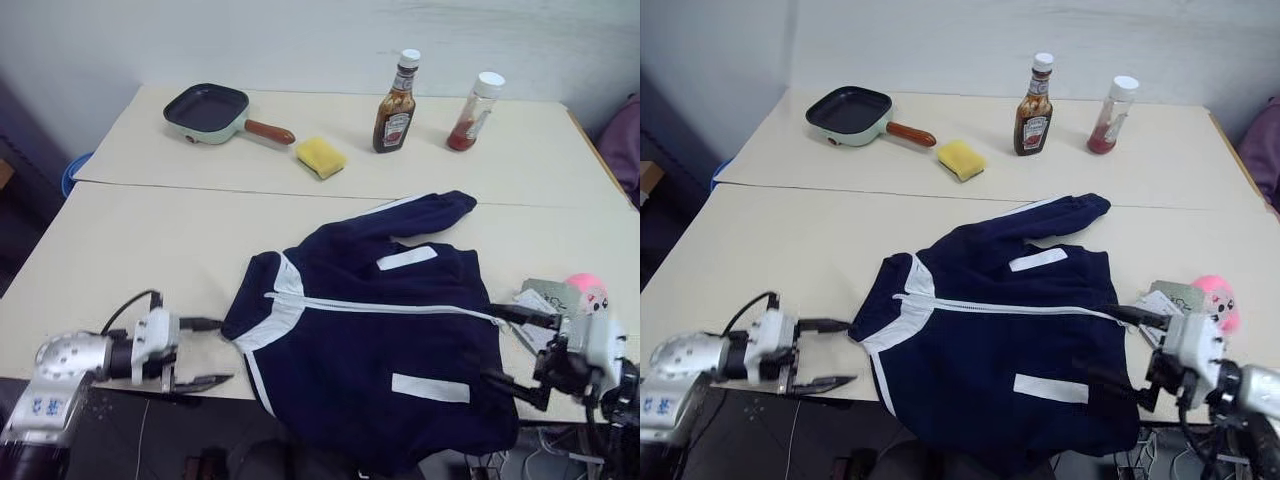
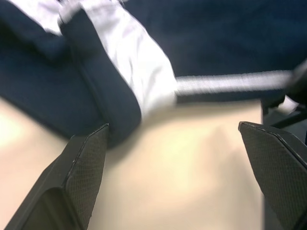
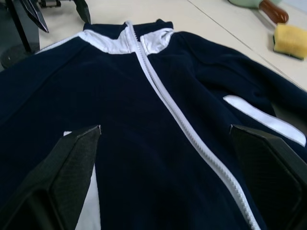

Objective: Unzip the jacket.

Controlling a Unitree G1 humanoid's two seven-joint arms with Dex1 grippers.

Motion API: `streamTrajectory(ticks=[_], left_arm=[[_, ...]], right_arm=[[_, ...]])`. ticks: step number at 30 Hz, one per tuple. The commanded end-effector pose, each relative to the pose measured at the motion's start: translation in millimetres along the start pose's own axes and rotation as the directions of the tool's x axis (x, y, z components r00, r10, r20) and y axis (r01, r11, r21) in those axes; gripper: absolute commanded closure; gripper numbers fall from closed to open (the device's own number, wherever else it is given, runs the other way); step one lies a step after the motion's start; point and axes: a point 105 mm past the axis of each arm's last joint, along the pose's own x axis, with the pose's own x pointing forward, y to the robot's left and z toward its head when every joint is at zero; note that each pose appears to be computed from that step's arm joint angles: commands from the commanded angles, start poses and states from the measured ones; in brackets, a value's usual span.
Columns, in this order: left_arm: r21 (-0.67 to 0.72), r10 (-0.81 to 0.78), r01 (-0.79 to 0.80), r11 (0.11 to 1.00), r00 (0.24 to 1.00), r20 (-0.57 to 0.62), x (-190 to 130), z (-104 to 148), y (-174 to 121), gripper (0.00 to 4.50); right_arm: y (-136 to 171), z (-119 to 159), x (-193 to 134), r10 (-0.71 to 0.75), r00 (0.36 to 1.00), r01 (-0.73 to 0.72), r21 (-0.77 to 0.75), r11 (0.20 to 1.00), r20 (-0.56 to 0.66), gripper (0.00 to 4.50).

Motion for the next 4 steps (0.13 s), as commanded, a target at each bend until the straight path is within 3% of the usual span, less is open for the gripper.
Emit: streamTrajectory(ticks=[1,4], left_arm=[[0.043,0.049,-0.049,0.998,0.999,0.012,-7.9,12.9,-3.7,0.0],[0.032,0.057,-0.058,0.998,0.998,0.023,-7.2,15.5,-13.1,0.0]], right_arm=[[-0.1,-16.3,-7.3,-0.035,0.999,0.034,-0.048,0.998,-0.027,0.03],[-3.0,-28.0,-15.3,-0.071,0.997,0.069,-0.052,0.996,-0.042,0.03]])
